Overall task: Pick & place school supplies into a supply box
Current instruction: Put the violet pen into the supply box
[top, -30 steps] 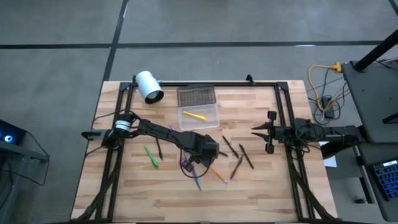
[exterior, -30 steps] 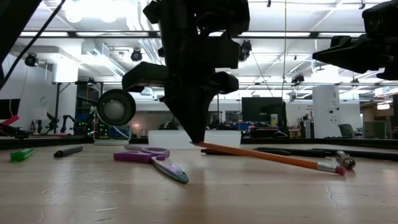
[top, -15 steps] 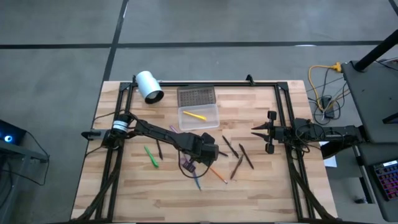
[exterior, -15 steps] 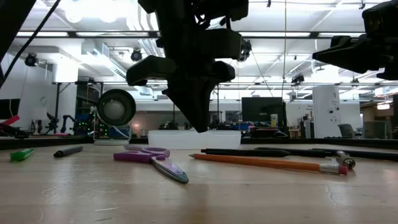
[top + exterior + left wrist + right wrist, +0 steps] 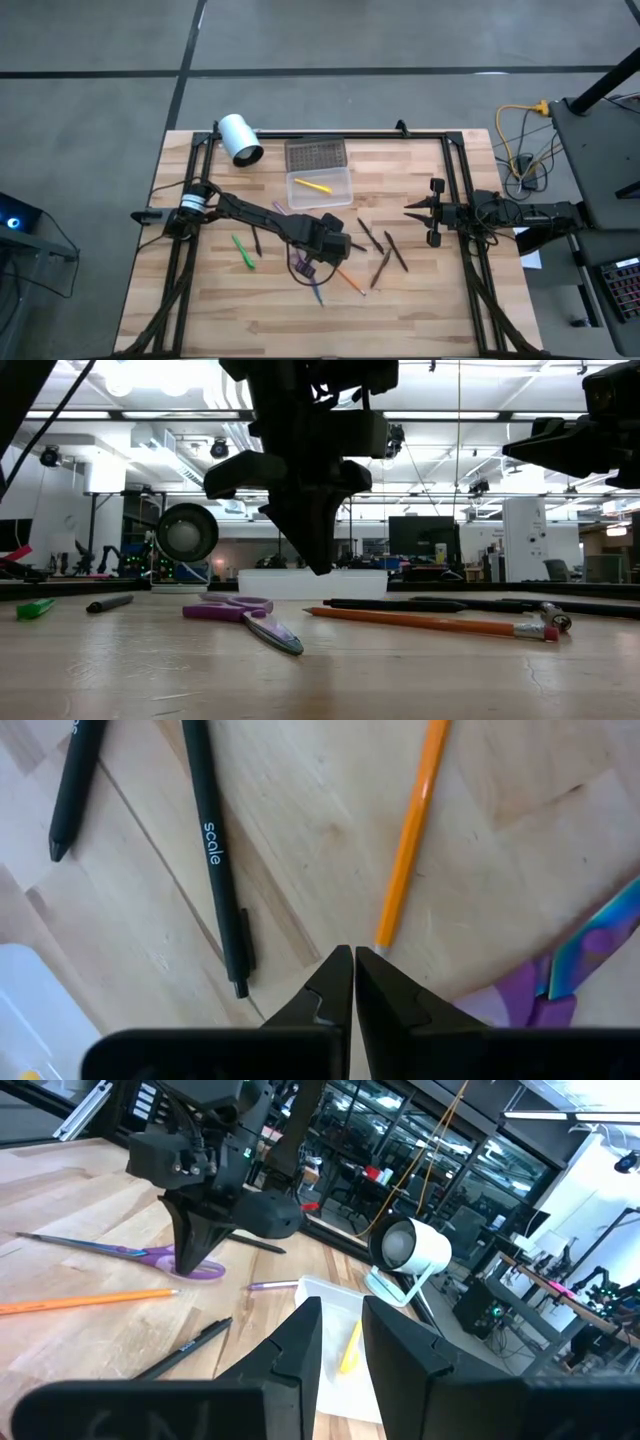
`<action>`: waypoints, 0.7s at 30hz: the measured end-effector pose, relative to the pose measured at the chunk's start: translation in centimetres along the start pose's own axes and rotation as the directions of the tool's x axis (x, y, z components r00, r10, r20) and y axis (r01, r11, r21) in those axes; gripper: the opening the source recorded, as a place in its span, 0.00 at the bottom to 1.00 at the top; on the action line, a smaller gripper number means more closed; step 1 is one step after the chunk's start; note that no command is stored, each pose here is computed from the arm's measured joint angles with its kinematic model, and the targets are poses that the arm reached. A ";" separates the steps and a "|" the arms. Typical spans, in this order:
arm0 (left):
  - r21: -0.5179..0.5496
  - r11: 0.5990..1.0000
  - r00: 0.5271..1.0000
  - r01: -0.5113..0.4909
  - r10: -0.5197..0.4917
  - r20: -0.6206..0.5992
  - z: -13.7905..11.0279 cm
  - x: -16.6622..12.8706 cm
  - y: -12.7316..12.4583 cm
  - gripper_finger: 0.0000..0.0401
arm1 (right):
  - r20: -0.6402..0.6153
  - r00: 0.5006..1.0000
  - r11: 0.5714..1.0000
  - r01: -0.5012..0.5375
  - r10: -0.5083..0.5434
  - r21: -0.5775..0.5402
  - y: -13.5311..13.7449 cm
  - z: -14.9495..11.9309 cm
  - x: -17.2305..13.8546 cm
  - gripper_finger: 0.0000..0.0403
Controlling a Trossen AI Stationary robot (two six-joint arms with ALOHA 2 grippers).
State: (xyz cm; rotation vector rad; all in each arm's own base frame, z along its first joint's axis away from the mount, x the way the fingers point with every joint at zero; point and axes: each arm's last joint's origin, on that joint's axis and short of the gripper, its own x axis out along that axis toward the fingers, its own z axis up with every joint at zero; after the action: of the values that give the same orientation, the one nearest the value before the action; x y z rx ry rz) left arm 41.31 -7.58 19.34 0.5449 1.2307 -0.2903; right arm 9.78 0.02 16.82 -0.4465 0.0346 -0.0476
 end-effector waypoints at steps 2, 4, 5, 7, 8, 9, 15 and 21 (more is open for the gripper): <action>0.000 1.000 1.000 0.000 0.000 0.000 0.0 0.0 0.0 0.00 | 0.000 1.000 1.000 0.000 0.000 0.000 0.0 0.0 0.0 0.17; -0.002 1.000 1.000 0.001 -0.001 0.000 0.0 0.0 0.0 0.00 | 0.000 1.000 1.000 0.000 0.000 0.000 0.0 0.0 0.0 0.17; -0.010 1.000 1.000 0.001 -0.001 0.000 0.0 0.0 0.0 0.00 | 0.000 1.000 1.000 0.000 0.000 0.000 0.0 0.0 0.0 0.17; -0.038 0.999 1.000 0.003 -0.003 -0.004 0.0 0.0 0.0 0.00 | 0.000 1.000 1.000 0.000 0.000 0.000 0.0 0.0 0.0 0.17; -0.057 0.998 1.000 0.005 -0.006 -0.013 -0.2 0.0 0.0 0.00 | 0.000 1.000 1.000 0.000 0.000 0.000 0.0 0.0 0.0 0.17; -0.069 0.998 1.000 0.009 -0.010 -0.024 -0.3 0.0 0.0 0.00 | 0.000 1.000 1.000 0.000 0.000 0.000 0.0 0.0 0.0 0.17; -0.079 0.997 0.999 0.011 -0.014 -0.035 -0.4 0.0 0.1 0.00 | 0.000 1.000 1.000 0.000 0.000 0.000 0.0 0.0 0.0 0.17; -0.097 0.995 1.000 -0.004 0.002 -0.020 -0.7 0.2 1.4 0.00 | 0.000 1.000 1.000 0.000 0.000 0.000 0.0 0.0 0.0 0.17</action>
State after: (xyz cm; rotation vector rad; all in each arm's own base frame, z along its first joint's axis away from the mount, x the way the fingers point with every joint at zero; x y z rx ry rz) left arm 41.45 -6.00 19.30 0.4671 1.2562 -0.2218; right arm 9.78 0.02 16.82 -0.4468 0.0347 -0.0478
